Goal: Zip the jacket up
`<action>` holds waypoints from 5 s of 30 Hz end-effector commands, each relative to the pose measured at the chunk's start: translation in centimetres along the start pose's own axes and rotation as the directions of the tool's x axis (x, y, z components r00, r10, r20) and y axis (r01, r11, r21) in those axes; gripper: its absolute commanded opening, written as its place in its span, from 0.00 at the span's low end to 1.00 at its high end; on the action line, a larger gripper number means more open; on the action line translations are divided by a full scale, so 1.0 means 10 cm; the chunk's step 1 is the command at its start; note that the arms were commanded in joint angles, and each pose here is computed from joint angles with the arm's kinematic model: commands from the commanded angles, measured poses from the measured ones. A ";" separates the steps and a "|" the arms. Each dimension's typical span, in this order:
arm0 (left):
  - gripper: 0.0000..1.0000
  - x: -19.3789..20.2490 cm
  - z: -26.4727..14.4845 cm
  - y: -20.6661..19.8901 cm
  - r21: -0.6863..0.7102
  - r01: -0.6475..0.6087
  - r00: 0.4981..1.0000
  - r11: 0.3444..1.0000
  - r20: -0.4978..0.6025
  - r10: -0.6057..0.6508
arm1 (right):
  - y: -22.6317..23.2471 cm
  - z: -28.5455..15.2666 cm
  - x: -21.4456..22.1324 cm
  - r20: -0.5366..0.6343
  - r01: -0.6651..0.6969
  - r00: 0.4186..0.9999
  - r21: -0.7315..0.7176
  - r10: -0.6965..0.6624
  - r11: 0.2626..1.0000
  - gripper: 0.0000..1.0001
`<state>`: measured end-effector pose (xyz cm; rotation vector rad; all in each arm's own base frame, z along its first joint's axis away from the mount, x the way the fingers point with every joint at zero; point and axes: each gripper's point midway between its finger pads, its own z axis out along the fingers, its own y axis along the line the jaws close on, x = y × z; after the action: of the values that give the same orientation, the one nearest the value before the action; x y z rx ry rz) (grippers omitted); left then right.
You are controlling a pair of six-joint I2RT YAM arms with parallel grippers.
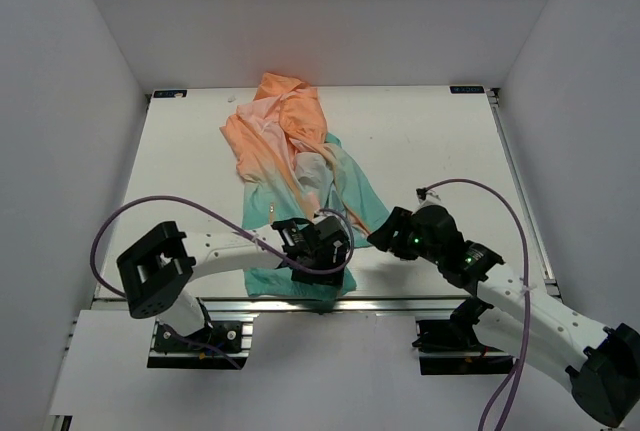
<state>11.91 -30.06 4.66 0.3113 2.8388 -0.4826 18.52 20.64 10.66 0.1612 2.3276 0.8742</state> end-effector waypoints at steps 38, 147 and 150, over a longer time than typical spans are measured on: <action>0.68 0.51 0.18 0.37 -0.337 -0.044 0.988 0.940 -0.154 -0.009 | -0.73 -0.23 -0.22 0.152 -0.005 0.987 0.362 -0.054 0.932 0.66; 0.00 -0.74 -0.27 0.49 0.042 0.086 0.987 0.995 0.134 -0.091 | -0.87 0.59 -0.38 -0.375 0.577 0.806 0.323 -0.458 0.750 0.48; 0.00 -0.76 -0.30 0.51 0.027 0.087 0.985 0.996 0.147 -0.090 | -0.87 0.58 -0.23 -0.416 0.572 0.795 0.270 -0.442 0.775 0.44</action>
<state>19.07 -25.51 6.09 0.1610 2.7816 -0.5202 25.30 15.60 2.76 -0.4319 2.6135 0.0822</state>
